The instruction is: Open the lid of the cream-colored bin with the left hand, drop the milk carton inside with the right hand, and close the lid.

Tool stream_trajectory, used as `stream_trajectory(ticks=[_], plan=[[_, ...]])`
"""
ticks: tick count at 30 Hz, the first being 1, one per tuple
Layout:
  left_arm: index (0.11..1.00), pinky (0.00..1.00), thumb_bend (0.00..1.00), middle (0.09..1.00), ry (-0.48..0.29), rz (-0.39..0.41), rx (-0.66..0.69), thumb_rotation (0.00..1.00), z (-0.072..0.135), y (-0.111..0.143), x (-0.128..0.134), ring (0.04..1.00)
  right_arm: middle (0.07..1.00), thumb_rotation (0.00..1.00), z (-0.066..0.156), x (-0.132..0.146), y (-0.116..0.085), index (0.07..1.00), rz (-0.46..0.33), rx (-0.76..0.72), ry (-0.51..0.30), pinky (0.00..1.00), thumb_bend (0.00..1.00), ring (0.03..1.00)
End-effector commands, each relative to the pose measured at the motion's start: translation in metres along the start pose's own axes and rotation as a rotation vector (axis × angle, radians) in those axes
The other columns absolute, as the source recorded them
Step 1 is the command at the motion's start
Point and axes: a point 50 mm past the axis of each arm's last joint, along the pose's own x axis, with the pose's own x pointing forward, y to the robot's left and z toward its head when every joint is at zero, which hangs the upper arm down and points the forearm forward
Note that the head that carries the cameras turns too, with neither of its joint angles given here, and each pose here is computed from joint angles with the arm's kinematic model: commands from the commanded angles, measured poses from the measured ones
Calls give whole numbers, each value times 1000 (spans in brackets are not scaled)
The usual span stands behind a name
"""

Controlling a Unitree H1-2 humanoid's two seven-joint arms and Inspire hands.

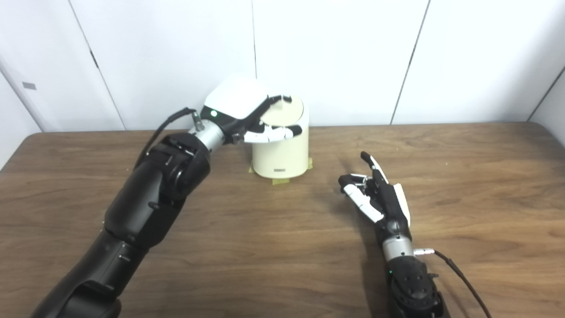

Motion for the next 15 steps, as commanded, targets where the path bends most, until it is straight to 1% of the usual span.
stream_trajectory(ticks=[1,3,6,8,10,12,15], plan=[[832,803,519,836,5,129,-34,1000,-1,29,1,851,635,596,5,3,-4,921,-16,-12,-10,640,547,583],[835,791,524,842,22,156,-102,1000,-3,30,-2,851,636,597,5,2,-5,920,-18,-8,-6,639,550,585],[853,779,516,861,49,200,-240,1000,-7,29,-11,854,640,594,6,0,-6,917,-19,-13,-6,634,550,588],[872,788,514,880,77,219,-334,1000,-8,28,-21,867,641,599,5,-1,-7,914,-22,-18,-9,623,549,585],[883,773,490,891,105,246,-442,1000,-9,23,-32,872,642,597,6,-2,-7,909,-28,-13,-7,610,555,583],[884,792,479,898,128,271,-536,999,-11,17,-41,882,646,592,8,-4,-9,904,-32,-8,-6,608,561,586],[896,850,470,902,149,310,-708,1000,-15,4,-57,902,652,607,10,-6,-11,903,-30,-9,-11,605,577,590]])
